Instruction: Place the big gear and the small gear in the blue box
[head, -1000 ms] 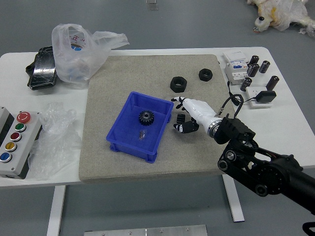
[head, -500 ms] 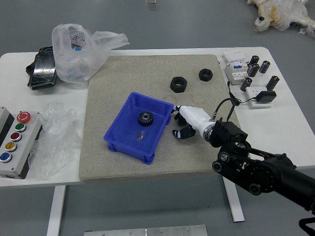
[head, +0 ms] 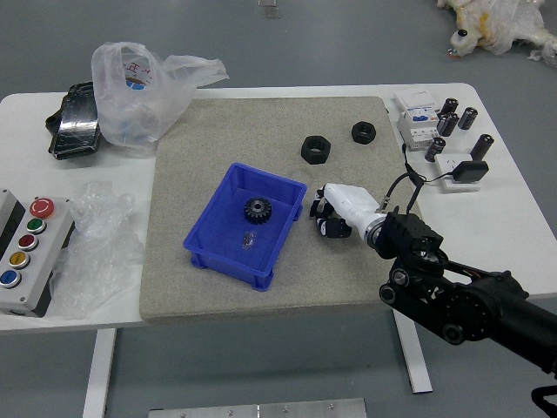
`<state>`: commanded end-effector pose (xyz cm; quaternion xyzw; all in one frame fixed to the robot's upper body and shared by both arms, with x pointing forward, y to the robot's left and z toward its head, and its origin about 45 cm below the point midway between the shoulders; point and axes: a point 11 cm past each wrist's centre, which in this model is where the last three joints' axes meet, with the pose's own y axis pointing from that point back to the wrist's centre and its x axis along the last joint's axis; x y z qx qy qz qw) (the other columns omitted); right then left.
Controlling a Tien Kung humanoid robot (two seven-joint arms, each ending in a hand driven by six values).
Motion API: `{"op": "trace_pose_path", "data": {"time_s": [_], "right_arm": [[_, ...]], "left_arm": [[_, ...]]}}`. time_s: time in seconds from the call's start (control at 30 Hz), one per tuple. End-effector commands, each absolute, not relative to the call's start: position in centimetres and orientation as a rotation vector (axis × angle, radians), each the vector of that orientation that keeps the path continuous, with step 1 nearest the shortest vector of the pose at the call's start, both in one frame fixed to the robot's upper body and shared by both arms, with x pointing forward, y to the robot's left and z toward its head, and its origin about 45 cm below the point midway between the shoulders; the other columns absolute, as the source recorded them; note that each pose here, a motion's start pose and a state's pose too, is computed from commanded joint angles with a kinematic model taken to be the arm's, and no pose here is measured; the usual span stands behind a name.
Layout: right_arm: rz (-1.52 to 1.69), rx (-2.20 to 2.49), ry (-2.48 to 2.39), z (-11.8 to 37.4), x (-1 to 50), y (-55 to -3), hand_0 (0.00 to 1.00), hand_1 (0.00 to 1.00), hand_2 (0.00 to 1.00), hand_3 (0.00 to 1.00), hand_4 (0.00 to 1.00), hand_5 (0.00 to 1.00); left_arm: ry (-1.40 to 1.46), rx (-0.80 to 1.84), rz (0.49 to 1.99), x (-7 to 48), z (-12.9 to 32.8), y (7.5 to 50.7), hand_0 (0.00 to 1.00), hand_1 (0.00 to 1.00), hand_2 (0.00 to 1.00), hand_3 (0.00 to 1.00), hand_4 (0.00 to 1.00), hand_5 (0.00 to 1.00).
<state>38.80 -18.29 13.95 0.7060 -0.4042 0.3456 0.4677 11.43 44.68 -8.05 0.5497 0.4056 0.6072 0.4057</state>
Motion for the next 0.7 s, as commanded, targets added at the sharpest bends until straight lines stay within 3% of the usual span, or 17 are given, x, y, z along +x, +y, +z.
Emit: {"op": "trace_pose_path", "data": {"time_s": [0.43,0.47,0.63,0.67,0.7], "right_arm": [[0.871,1.727,-1.075,15.2,39.7,-19.4,0.280,0.504,0.377,0.511,0.361,0.002],[0.878,1.725,-1.091,15.7,39.8,-19.6,0.302,0.646,0.808,0.821,0.521,0.023],[0.915,1.716,-1.162,18.2,40.3,-20.1,0.302,0.646,0.808,0.821,0.521,0.023],[0.925,1.713,-1.180,18.8,40.3,-20.2,0.298,0.655,0.857,0.910,0.663,0.079],[0.931,1.712,-1.190,19.3,40.2,-20.3,0.298,0.655,0.857,0.910,0.663,0.079]], "left_arm": [[1.025,1.390,1.525,11.3,-8.1,44.6,0.695,0.623,0.572,0.665,0.636,0.377],[1.025,1.391,1.524,11.3,-8.1,44.6,0.695,0.623,0.572,0.665,0.636,0.377],[1.026,1.396,1.518,11.2,-8.1,44.5,0.695,0.623,0.572,0.665,0.636,0.377],[1.026,1.398,1.516,11.2,-8.2,44.5,0.695,0.623,0.572,0.664,0.635,0.378],[1.026,1.398,1.515,11.2,-8.2,44.5,0.695,0.623,0.572,0.664,0.635,0.378]]}}
